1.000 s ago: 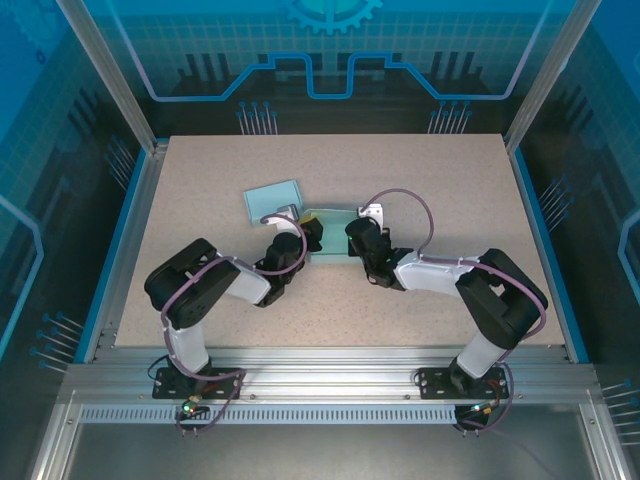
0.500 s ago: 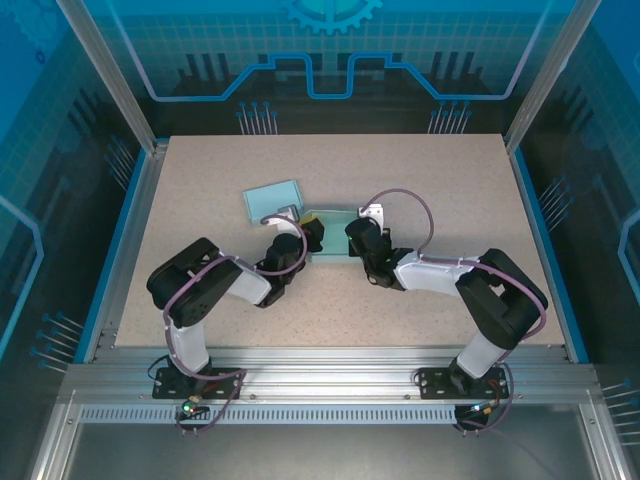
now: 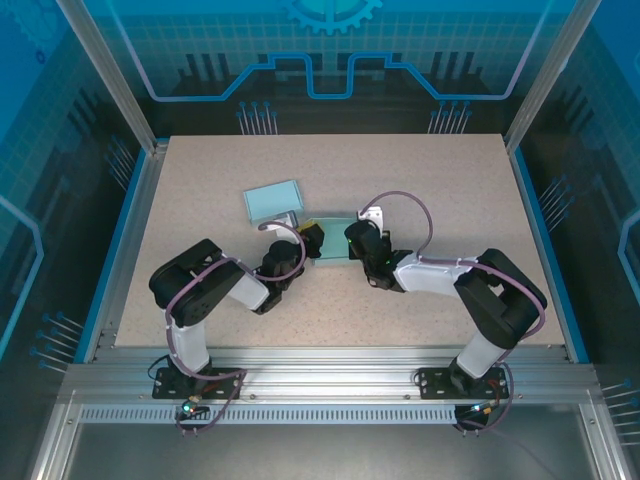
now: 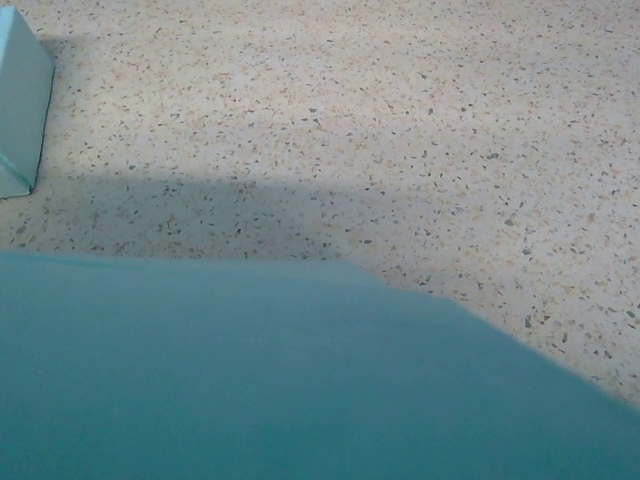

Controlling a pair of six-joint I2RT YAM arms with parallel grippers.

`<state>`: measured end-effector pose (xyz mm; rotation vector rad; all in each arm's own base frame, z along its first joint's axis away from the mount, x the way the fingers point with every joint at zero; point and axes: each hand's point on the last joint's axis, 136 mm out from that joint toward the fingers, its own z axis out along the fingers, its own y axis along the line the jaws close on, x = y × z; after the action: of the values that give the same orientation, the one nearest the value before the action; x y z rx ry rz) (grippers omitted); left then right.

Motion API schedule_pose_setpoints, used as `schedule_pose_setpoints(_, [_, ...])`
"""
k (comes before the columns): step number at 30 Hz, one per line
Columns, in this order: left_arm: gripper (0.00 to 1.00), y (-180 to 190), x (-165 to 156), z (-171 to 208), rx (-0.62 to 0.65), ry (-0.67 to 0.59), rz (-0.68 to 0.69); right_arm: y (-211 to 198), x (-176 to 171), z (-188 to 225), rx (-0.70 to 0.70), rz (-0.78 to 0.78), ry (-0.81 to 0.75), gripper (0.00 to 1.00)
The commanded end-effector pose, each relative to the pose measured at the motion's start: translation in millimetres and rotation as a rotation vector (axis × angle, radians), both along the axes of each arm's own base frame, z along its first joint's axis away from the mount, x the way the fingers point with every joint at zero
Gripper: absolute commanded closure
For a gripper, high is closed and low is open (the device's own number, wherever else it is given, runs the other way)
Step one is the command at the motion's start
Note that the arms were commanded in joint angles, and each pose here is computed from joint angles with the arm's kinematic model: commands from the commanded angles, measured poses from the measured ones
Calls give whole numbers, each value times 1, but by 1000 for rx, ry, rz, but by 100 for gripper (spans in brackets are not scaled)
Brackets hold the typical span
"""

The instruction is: Fold the paper box

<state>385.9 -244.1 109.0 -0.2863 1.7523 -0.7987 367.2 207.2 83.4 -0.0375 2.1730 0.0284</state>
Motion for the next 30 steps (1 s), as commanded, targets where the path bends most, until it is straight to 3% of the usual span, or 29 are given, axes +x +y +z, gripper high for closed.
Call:
schedule_pose_setpoints(1, [76,-45,-68,-89,120,299,-321,62,-57,-47,60,307,209,100])
schedule_pose_setpoints(8, [77,-55,-64,-79,62,276,-351,58,-60,-49,54,302,214,100])
schedule_pose_setpoints(18, [76,-77,-55,-34,-8,209,-408,61,-56,-40,50,319,192,100])
schedule_pose_setpoints(30, [75,-97,-46,-28,-133,207,-444,64,-57,-49,53,324,210,100])
